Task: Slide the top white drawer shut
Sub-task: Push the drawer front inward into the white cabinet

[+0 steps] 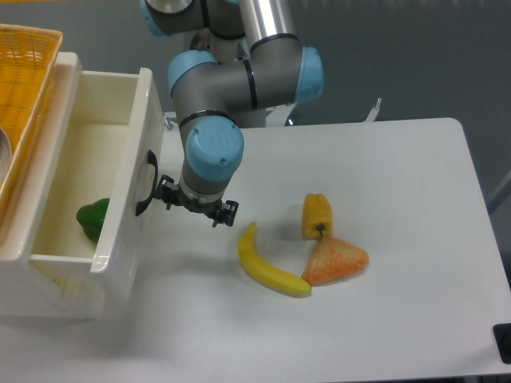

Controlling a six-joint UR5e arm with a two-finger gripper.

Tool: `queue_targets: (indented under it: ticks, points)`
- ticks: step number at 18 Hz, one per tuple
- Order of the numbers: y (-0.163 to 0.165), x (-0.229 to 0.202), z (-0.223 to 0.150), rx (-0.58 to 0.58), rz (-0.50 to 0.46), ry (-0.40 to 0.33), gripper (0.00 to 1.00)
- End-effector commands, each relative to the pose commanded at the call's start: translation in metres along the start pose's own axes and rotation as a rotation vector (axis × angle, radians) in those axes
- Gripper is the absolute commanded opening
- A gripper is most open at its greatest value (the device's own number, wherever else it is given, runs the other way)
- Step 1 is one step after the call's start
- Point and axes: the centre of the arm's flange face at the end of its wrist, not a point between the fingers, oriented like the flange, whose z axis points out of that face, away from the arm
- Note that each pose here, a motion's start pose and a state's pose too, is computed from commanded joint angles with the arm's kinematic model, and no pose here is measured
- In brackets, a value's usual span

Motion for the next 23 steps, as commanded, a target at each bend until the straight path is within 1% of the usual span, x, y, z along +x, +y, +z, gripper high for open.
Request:
queue_targets:
  ticks: [17, 23]
  points:
    - [-0.014, 0.047, 0.008, -0.011, -0.012, -0.013, 1.0]
    - [-0.018, 0.058, 0.013, -0.019, 0.006, -0.011, 1.0]
